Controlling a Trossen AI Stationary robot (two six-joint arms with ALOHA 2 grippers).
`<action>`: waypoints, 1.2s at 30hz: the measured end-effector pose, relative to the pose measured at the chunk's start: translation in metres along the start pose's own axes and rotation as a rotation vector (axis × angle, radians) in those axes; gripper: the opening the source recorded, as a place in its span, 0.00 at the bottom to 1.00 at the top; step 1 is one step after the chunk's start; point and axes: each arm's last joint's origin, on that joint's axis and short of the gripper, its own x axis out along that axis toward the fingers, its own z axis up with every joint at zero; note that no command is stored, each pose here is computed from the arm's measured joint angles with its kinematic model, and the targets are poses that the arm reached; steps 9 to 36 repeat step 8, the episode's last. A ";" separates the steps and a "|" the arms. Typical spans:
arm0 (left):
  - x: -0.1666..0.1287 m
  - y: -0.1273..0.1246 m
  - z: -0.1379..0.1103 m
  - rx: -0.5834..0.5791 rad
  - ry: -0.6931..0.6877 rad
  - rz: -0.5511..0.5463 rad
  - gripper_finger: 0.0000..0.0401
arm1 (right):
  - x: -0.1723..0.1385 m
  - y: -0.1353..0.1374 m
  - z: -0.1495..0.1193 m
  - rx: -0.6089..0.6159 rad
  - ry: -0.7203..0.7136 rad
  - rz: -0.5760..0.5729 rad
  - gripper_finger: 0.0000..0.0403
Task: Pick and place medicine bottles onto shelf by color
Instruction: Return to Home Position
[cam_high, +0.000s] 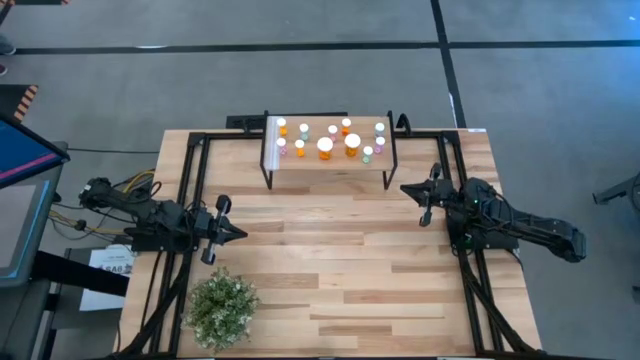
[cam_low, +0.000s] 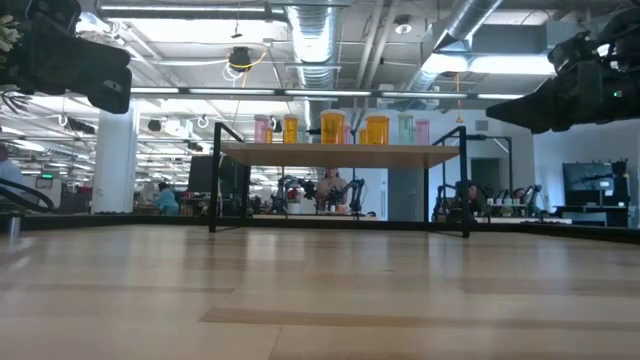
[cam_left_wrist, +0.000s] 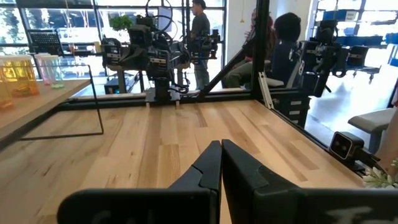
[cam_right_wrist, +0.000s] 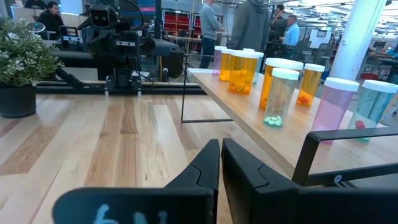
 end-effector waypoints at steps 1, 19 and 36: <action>0.000 0.000 0.000 -0.004 0.000 0.000 0.00 | 0.000 0.000 0.000 0.000 0.000 0.000 0.11; 0.000 0.000 0.000 0.001 0.000 0.000 0.00 | 0.000 0.000 0.000 0.000 0.000 0.000 0.11; 0.000 0.000 0.000 0.001 0.000 0.000 0.00 | 0.000 0.000 0.000 0.000 0.000 0.000 0.11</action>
